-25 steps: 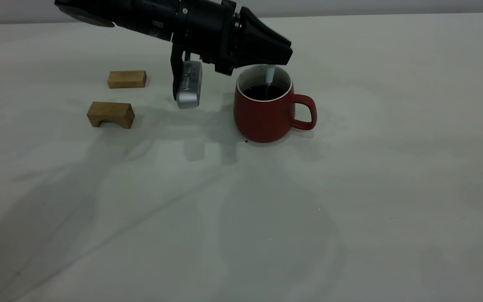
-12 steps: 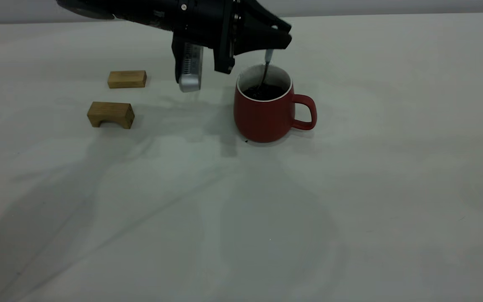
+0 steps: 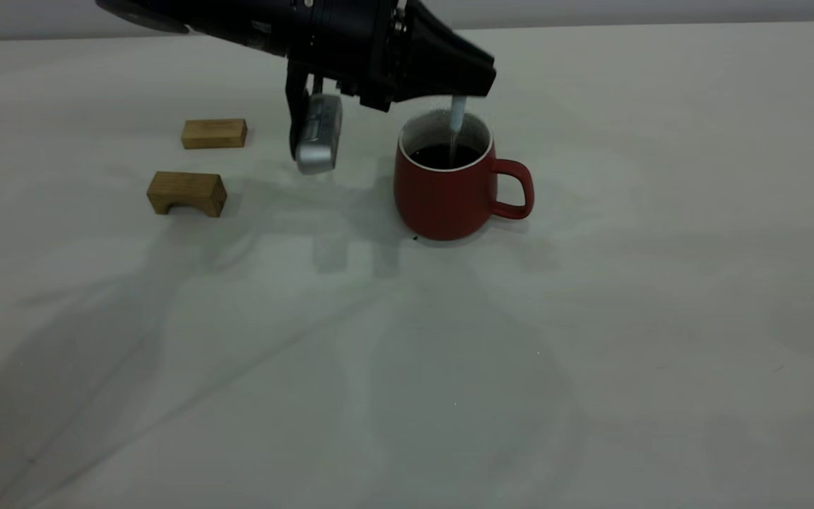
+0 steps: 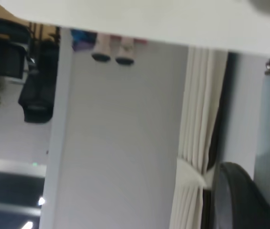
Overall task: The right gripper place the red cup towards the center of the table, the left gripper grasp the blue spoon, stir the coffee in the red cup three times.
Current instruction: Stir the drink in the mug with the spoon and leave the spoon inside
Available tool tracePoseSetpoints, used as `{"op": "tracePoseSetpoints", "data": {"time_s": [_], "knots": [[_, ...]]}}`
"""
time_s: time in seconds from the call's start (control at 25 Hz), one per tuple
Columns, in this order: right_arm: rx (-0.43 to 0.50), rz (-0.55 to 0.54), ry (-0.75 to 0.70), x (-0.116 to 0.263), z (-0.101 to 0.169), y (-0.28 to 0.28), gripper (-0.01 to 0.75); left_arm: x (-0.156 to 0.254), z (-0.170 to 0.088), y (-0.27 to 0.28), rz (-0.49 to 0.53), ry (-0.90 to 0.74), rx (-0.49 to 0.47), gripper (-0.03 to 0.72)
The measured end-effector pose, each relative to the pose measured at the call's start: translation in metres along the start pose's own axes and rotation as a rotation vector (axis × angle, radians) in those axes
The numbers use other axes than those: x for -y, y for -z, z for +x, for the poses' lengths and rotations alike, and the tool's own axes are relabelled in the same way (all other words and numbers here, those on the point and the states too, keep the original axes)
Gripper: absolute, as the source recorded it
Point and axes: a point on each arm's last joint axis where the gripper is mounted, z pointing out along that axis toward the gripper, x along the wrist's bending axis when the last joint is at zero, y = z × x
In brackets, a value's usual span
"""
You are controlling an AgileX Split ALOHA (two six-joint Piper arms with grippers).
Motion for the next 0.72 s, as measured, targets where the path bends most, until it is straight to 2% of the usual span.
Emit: {"op": "tracePoseSetpoints", "data": {"time_s": [0.12, 0.36, 0.52, 0.72], "knots": [[0.000, 0.000, 0.000, 0.000, 0.000, 0.000, 0.546, -0.005, -0.003, 0.004, -0.057, -0.043, 0.015, 0.138], [0.000, 0.000, 0.000, 0.000, 0.000, 0.000, 0.546, -0.003, -0.009, 0.010, -0.066, -0.265, 0.062, 0.135], [0.000, 0.000, 0.000, 0.000, 0.000, 0.000, 0.546, 0.003, -0.010, 0.009, 0.000, -0.315, 0.087, 0.132], [0.000, 0.000, 0.000, 0.000, 0.000, 0.000, 0.546, 0.011, -0.004, 0.005, 0.077, -0.272, 0.041, 0.131]]}}
